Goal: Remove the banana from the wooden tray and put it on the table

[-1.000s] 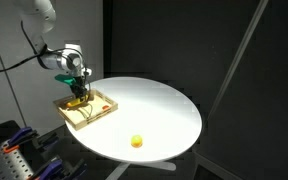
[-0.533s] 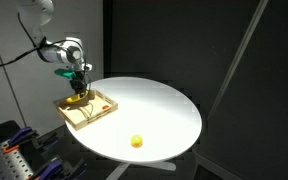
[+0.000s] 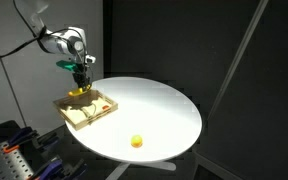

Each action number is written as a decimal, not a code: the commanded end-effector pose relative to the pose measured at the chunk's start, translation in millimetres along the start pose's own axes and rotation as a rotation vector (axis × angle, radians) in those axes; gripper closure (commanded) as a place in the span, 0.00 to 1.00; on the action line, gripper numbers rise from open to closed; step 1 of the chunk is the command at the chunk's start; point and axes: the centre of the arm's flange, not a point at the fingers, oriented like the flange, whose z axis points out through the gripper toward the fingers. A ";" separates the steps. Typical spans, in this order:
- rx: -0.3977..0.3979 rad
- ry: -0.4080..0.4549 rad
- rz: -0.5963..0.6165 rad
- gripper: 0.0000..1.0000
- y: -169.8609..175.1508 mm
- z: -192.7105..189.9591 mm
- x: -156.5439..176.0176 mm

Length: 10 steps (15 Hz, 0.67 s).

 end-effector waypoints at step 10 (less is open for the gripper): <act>0.035 -0.030 0.150 0.85 94.7 -60.3 -31.9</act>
